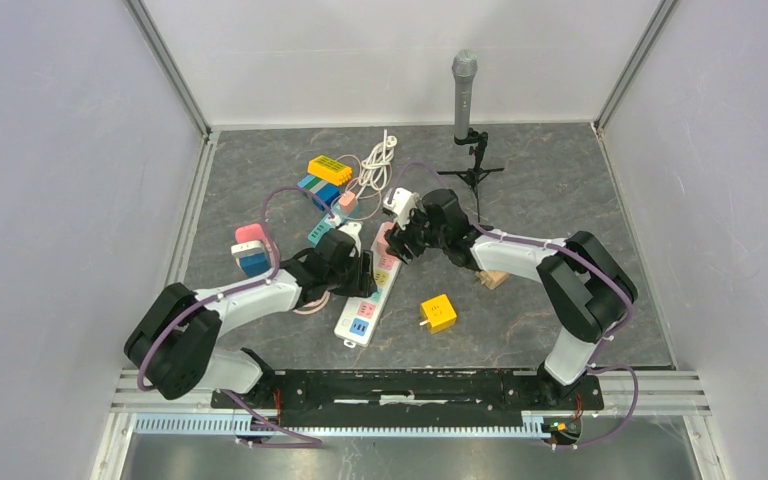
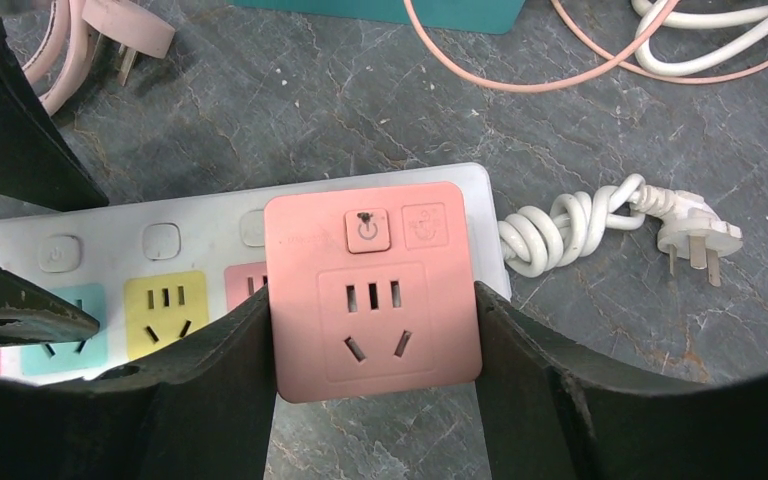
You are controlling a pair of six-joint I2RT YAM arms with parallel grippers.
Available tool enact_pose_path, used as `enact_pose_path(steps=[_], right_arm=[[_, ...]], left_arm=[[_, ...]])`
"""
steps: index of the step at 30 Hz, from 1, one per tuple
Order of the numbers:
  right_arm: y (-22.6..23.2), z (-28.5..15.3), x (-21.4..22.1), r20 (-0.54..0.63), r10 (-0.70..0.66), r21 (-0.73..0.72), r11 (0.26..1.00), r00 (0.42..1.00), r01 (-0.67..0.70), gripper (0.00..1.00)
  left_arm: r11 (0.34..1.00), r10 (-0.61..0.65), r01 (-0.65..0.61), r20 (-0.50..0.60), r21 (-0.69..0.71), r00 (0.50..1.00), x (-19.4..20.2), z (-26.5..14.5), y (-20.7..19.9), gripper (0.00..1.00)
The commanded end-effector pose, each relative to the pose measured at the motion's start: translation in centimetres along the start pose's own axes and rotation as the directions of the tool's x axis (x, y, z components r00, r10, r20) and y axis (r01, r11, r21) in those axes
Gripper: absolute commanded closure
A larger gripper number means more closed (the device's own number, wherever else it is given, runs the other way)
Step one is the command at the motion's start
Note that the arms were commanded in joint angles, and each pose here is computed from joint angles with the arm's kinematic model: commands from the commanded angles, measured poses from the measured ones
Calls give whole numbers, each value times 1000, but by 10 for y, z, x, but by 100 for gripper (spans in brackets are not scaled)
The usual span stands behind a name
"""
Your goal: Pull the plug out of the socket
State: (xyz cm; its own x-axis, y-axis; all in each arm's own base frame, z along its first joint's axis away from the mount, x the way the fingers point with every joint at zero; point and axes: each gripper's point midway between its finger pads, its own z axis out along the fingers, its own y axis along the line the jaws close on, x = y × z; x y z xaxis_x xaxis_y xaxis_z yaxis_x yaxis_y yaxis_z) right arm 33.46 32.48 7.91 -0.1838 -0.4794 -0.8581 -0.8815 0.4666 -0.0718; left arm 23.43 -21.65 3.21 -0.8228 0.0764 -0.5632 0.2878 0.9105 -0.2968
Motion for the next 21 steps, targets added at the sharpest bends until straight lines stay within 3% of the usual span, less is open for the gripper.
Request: enact_pose_path(steps=[1, 4, 10, 14, 16, 21], right_arm=[[16, -6, -77, 219, 57, -102, 994, 974, -35, 87], [19, -4, -71, 210, 84, -111, 992, 974, -61, 100], [12, 8, -48, 97, 209, -70, 977, 973, -202, 100], [16, 9, -49, 100, 240, -92, 968, 966, -232, 100], [16, 8, -48, 97, 206, -89, 976, 974, -197, 100], [11, 0, -29, 38, -60, 41, 997, 997, 58, 100]], left_arm=[[991, -14, -8, -168, -131, 986, 51, 7, 32, 37], [991, -14, -9, -174, -132, 985, 52, 8, 32, 37], [992, -12, -13, -200, -122, 980, 56, 8, 30, 39], [994, -7, -16, -201, -111, 980, 54, 7, 27, 39], [994, -5, -18, -203, -112, 979, 54, 8, 28, 39], [995, -12, -13, -237, -103, 971, 59, 9, 25, 40]])
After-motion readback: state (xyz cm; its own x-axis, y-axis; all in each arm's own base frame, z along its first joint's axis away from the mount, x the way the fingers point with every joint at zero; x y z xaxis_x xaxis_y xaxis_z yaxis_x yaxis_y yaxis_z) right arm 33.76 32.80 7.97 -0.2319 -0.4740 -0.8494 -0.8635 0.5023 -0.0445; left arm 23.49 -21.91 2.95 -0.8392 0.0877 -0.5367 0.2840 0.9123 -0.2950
